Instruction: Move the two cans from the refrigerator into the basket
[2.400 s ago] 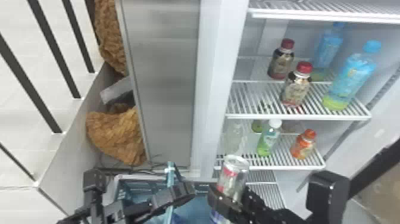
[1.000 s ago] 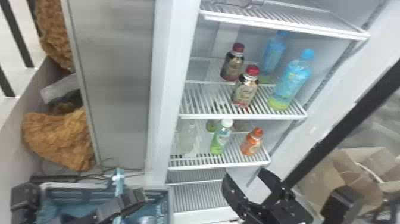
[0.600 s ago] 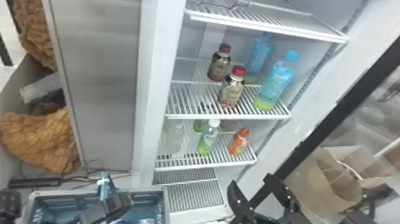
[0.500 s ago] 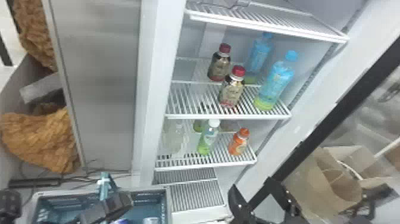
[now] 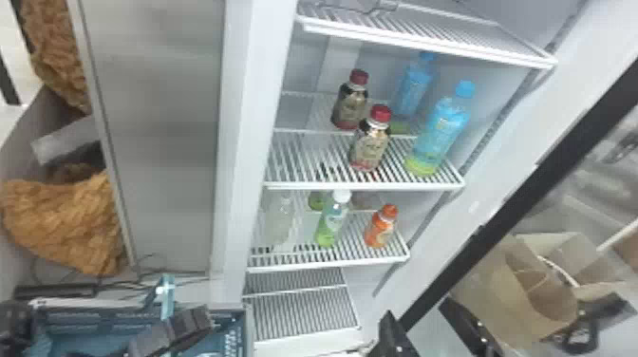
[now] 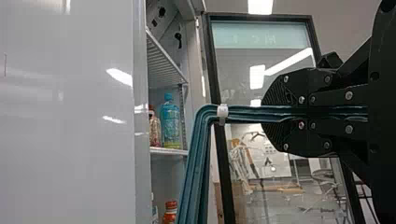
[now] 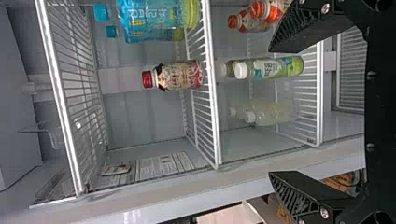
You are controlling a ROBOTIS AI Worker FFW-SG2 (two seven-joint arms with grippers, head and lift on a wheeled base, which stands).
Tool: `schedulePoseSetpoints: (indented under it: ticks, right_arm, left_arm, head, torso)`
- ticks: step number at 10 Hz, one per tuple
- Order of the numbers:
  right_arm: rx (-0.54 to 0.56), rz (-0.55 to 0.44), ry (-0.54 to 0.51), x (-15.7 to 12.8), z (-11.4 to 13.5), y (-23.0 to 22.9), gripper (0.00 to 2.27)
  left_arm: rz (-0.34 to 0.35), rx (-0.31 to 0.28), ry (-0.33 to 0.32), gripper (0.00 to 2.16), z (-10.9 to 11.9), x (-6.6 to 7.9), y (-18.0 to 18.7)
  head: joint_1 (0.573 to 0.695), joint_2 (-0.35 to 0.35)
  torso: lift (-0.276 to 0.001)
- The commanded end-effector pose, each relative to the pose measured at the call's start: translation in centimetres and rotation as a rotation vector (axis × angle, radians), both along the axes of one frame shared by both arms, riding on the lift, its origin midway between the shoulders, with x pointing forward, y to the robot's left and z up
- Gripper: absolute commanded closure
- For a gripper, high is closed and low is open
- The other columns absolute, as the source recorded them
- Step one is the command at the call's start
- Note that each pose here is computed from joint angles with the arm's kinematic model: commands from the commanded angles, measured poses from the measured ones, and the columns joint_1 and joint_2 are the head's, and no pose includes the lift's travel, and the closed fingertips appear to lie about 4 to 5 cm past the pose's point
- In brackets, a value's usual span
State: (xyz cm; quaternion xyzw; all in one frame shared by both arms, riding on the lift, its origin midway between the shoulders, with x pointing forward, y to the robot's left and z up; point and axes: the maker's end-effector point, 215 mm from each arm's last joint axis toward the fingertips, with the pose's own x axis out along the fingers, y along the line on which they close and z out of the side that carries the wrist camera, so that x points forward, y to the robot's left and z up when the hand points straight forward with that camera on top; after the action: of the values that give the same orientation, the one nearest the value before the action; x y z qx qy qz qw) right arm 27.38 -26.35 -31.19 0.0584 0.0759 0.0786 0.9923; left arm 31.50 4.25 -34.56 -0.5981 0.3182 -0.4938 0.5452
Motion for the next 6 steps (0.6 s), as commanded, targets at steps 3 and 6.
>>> schedulePoseSetpoints:
  ticks: [3,6]
  right_arm:
    - [-0.011,-0.005,-0.005,0.04,0.13,-0.27,0.12]
    - [-0.011,-0.005,-0.005,0.23,-0.04,-0.33,0.12]
  left_arm:
    - [-0.002,0.0,-0.006,1.19,0.19,0.18,-0.07]
    - [0.002,0.001,-0.007,1.19,0.19,0.27,0.08]
  head:
    - [0.695,-0.35]
    - [0.695,-0.35]
  torso:
    - [-0.031]
    - [-0.031]
